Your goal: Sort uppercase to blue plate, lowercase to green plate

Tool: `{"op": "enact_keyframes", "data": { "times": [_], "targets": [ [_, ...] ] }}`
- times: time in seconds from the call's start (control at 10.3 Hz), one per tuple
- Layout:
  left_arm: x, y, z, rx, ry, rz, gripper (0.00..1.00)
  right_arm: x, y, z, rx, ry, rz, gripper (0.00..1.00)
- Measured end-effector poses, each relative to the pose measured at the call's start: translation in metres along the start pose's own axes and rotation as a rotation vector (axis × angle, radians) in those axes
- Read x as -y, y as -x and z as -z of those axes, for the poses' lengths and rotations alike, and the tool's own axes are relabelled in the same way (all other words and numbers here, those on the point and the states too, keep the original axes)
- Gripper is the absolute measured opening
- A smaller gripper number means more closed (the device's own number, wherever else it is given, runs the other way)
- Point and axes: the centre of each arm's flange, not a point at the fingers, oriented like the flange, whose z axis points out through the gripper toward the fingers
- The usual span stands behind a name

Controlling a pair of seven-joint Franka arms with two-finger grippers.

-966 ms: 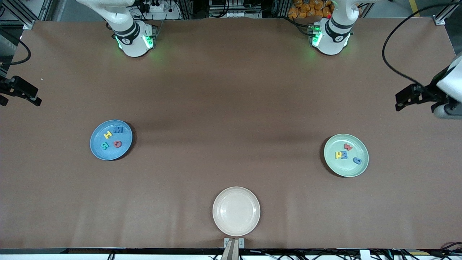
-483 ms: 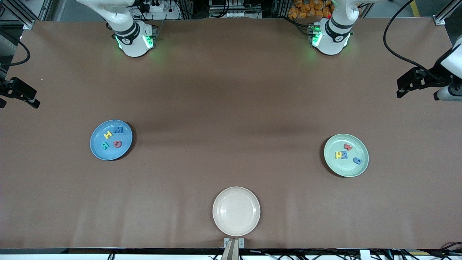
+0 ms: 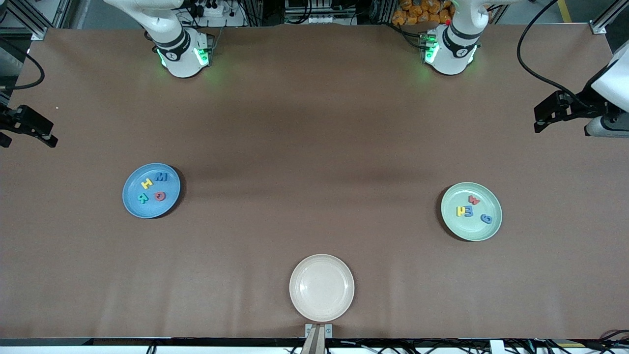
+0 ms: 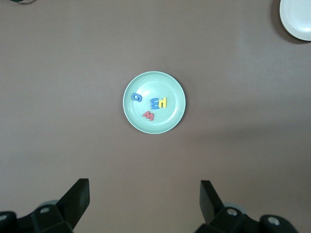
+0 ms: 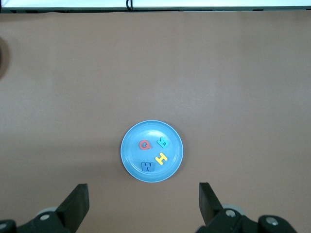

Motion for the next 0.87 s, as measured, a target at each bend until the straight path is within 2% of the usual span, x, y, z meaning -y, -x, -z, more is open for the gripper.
{"op": "enact_keyframes", "data": {
  "times": [0.29,0.58,0.87],
  "targets": [
    [-0.0003,0.0000,0.0000,0.000,0.002,0.000,1.00,0.0024,-0.0001,0.0000,0.000,0.000,0.004,1.00],
    [-0.0032,0.0000,-0.0001,0.001,0.056,0.007,1.00,0.0048,-0.0002,0.0000,0.000,-0.001,0.008,1.00],
    [-0.0016,0.0011,-0.0019,0.013,0.058,0.016,1.00,0.0052,-0.0003,0.0000,0.000,-0.001,0.009,1.00]
  ]
}}
